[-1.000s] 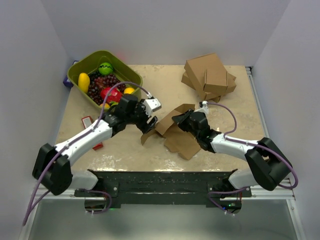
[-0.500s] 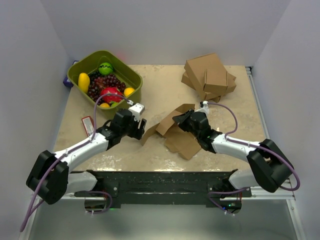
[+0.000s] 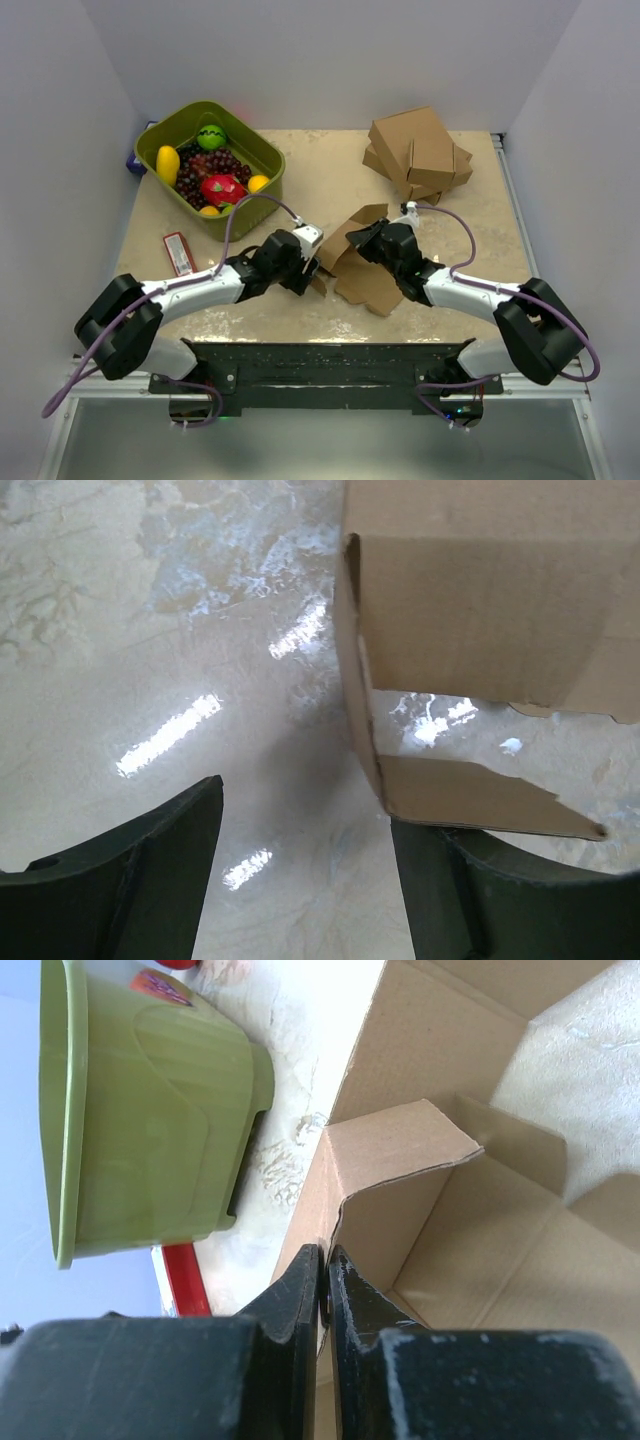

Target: Fold the paper box

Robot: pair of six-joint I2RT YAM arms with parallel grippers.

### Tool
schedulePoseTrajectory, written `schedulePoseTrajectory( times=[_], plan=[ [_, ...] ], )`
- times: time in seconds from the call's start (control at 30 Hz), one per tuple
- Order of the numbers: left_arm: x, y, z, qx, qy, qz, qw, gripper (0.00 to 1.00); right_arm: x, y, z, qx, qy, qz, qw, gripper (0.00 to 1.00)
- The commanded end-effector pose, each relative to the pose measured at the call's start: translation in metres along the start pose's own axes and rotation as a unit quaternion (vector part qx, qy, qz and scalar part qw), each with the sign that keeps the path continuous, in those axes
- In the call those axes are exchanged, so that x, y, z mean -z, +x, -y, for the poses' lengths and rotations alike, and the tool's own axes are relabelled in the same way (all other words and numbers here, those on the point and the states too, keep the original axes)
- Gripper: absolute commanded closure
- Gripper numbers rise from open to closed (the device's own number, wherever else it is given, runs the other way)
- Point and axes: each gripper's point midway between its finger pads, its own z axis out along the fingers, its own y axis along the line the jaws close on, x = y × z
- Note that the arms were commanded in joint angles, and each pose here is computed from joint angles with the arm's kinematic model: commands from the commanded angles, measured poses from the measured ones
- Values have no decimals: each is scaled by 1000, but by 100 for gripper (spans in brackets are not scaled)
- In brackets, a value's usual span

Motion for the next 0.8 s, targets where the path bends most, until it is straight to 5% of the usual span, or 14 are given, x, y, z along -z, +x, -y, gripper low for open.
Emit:
schedulePoseTrajectory(
  times=[0.0,0.2,0.53,0.77],
  plan=[
    [1,-22,9,20,10,39,999,28,1,-2,19,23,36,12,999,94],
    [-4,-28,27,57,61,93,992,29,2,-1,24,24,41,12,999,95],
    [2,-55,44,62,107,170,978,44,1,2,28,28,43,8,999,96],
    [-3,-55,55,68,129,171,975,49,-1,6,34,27,50,6,998,97]
  ],
)
